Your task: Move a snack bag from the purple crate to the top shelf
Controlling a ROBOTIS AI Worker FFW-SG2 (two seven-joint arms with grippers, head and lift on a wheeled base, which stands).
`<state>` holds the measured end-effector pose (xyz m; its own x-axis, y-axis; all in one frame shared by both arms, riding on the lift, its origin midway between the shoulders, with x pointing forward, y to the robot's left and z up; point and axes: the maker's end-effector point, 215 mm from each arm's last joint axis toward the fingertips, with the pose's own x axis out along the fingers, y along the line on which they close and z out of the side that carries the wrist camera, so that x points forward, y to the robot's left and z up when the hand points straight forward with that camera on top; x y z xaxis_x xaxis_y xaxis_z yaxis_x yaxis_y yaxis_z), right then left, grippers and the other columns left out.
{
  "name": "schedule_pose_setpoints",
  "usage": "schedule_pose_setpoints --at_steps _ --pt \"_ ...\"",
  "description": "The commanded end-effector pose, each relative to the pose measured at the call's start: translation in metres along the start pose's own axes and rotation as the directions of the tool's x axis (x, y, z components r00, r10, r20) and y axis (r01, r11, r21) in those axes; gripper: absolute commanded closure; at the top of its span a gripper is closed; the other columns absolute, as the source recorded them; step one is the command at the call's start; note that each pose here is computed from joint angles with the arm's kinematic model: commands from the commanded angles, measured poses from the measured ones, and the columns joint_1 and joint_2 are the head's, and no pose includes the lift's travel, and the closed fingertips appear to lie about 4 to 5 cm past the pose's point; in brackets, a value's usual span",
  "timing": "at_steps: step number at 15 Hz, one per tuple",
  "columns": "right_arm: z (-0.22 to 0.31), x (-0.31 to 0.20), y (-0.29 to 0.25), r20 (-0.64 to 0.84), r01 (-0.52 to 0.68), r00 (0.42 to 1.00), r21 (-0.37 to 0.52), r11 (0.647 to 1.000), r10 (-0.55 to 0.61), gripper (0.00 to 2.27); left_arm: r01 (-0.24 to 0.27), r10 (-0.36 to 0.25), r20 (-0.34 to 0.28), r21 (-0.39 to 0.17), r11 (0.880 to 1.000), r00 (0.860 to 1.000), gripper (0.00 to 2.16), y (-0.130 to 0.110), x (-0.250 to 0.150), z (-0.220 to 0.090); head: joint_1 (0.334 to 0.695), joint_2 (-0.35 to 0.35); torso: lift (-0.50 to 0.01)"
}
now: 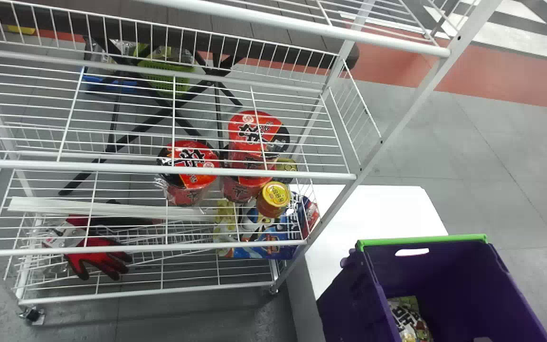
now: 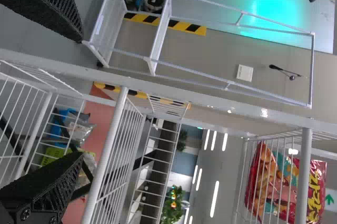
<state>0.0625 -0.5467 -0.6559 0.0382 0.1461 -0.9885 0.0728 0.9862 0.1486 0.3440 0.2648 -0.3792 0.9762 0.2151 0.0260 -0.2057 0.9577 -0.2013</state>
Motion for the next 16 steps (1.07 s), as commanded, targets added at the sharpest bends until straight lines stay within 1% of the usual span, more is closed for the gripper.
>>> schedule_pose_setpoints --at_steps 1,8,16 --pt "0.0001 -0.0015 -0.0019 0.003 0.005 1.0 -0.004 1.0 -0.005 1.9 0.002 -0.002 -0.001 0.002 1.0 1.0 0.0 0.0002 -0.0006 0.0001 0.695 -0.35 -0.37" --pt "-0.0043 -0.0074 -0.0073 0.004 0.009 1.0 0.006 1.0 -0.009 1.9 0.002 -0.002 -0.001 0.002 1.0 1.0 0.0 0.0002 -0.0006 0.0001 0.695 -0.35 -0.342" --pt "0.0038 -0.0074 -0.0047 0.033 0.0 0.999 -0.043 0.999 0.001 1.9 0.005 -0.005 -0.008 0.003 1.0 1.0 0.0 -0.001 0.0017 -0.0022 0.695 -0.35 -0.31"
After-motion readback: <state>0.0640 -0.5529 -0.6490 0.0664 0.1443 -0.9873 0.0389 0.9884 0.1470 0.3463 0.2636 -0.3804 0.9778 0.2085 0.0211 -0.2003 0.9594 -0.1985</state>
